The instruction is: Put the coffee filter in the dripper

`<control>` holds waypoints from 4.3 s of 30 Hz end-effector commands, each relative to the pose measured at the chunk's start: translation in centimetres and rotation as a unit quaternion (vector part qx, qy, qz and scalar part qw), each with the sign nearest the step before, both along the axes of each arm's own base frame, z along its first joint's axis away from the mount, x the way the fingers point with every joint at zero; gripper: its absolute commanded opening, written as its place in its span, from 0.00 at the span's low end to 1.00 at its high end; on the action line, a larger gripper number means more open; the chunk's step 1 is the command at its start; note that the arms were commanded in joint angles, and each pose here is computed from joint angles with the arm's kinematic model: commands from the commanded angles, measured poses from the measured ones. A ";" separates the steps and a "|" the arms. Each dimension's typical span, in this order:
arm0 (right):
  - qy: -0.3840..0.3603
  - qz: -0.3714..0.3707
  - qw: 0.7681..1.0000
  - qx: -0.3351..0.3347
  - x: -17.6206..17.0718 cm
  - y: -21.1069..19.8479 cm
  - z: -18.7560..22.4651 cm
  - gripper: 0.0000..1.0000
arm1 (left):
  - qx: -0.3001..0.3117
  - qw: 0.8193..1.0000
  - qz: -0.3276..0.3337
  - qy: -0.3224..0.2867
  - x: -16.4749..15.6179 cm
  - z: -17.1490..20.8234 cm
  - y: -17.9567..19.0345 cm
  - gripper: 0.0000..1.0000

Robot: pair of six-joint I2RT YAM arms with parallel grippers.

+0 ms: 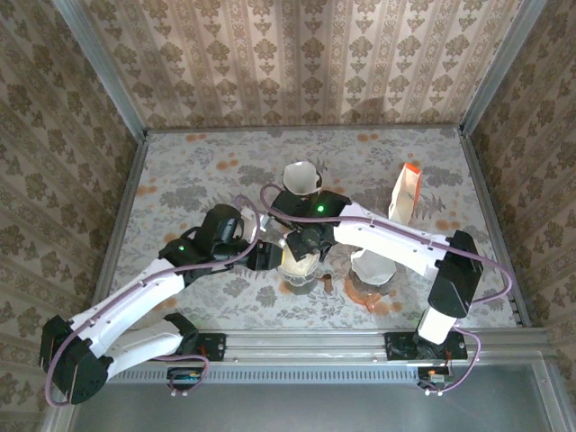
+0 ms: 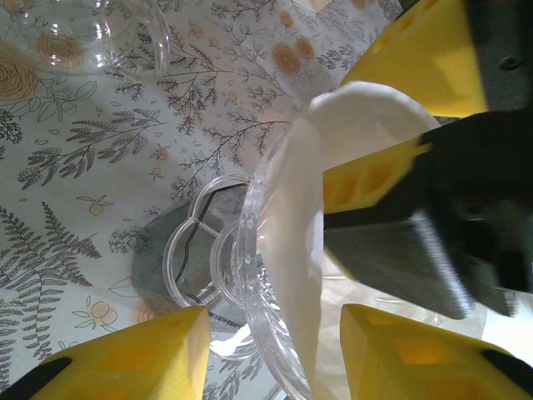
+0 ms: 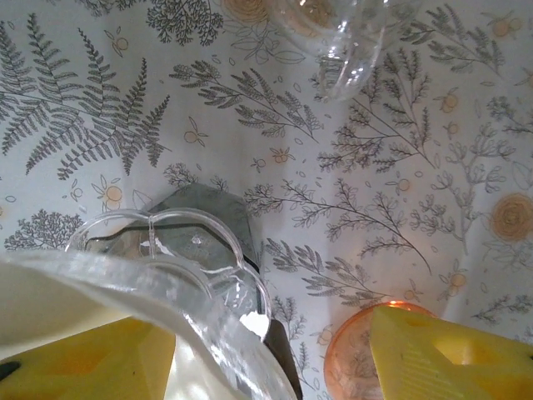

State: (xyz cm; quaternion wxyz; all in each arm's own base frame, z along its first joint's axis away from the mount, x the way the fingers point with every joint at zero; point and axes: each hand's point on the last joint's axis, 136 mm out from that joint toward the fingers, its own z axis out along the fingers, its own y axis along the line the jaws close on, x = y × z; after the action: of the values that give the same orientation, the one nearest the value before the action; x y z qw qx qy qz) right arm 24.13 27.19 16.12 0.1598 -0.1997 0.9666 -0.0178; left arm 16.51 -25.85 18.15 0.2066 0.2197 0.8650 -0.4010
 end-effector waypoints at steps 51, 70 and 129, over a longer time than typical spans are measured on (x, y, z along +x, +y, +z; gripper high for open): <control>-0.207 -0.077 0.969 0.112 1.0 -6.2 12.2 0.69 | -0.010 1.000 0.007 -0.013 0.4 1.1 -0.3 0.66; -0.371 -0.189 0.902 0.111 1.0 -16.2 16.2 1.00 | -0.032 0.951 0.208 -0.227 6.7 11.5 7.8 1.00; -0.459 -0.331 0.825 0.007 10.2 -32.3 1.6 1.00 | 0.277 0.777 0.439 -0.355 23.1 -8.2 27.4 1.00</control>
State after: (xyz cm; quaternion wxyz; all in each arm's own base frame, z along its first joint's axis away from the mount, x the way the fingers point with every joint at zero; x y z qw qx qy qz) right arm 32.43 -5.46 17.05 0.5203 0.1779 0.8149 -0.1833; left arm 39.15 1.53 9.02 0.5688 -0.0130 0.8175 0.0891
